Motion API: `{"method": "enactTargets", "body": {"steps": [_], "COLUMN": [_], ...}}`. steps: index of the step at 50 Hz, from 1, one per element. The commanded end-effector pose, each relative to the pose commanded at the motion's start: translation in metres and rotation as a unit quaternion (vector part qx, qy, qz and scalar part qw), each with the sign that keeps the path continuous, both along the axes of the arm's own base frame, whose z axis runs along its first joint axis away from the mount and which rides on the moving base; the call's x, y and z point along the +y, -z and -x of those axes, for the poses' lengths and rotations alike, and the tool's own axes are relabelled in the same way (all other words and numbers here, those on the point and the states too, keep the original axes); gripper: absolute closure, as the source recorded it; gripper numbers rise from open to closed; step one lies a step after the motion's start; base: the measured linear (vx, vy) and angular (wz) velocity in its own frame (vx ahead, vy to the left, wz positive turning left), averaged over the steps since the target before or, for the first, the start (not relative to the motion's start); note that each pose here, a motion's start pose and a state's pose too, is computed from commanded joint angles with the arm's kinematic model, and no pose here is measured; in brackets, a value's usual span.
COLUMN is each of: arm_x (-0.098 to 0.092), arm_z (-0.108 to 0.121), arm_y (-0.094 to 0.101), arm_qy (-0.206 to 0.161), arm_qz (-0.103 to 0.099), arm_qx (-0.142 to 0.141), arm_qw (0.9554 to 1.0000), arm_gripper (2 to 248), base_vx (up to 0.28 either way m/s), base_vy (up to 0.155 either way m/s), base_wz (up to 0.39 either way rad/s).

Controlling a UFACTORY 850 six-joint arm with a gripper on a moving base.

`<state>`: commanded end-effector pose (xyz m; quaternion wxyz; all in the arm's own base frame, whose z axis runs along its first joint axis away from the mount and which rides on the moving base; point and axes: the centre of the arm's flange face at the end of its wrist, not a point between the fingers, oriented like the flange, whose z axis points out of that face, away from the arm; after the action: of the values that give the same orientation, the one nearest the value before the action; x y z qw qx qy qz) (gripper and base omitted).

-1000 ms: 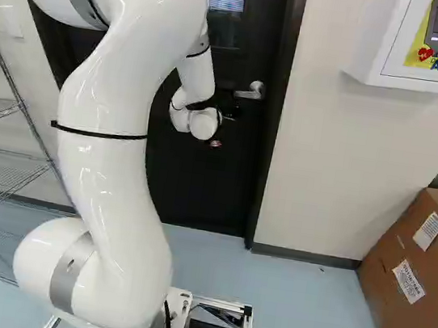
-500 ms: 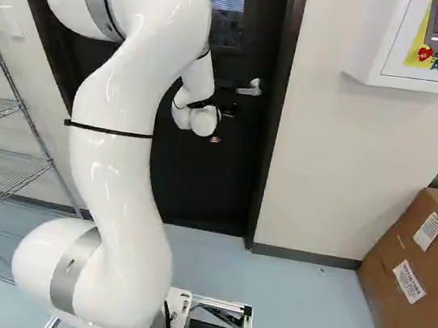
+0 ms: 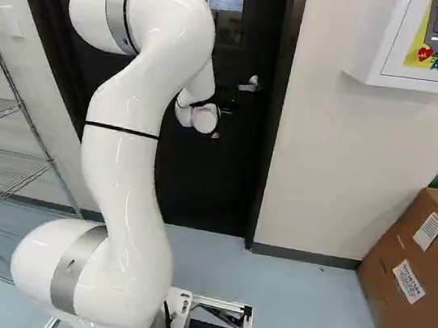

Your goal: Open the door and move inside

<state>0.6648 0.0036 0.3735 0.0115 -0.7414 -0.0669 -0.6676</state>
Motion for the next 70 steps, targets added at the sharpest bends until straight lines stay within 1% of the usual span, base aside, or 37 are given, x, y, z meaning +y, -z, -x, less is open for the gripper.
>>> {"method": "enactTargets", "body": {"steps": [16, 26, 39, 47, 70], "arm_x": [0.009, 0.013, 0.017, 0.019, 0.019], "arm_z": [-0.031, -0.050, -0.068, -0.072, -0.073], "arm_y": [0.007, 0.011, 0.015, 0.016, 0.016], "arm_qy": [-0.019, -0.024, -0.027, -0.028, -0.028], "arm_qz": [0.009, 0.010, 0.010, 0.010, 0.010], "arm_qx": [-0.014, -0.024, -0.033, -0.035, -0.036], "arm_qw": [0.9997, 0.9994, 0.9990, 0.9989, 0.9989], "arm_gripper": [3, 3, 3, 3, 3], "base_vx": [0.000, 0.000, 0.000, 0.000, 0.000], "base_vy": [0.000, 0.000, 0.000, 0.000, 0.000], "base_wz": [0.000, 0.000, 0.000, 0.000, 0.000]}}
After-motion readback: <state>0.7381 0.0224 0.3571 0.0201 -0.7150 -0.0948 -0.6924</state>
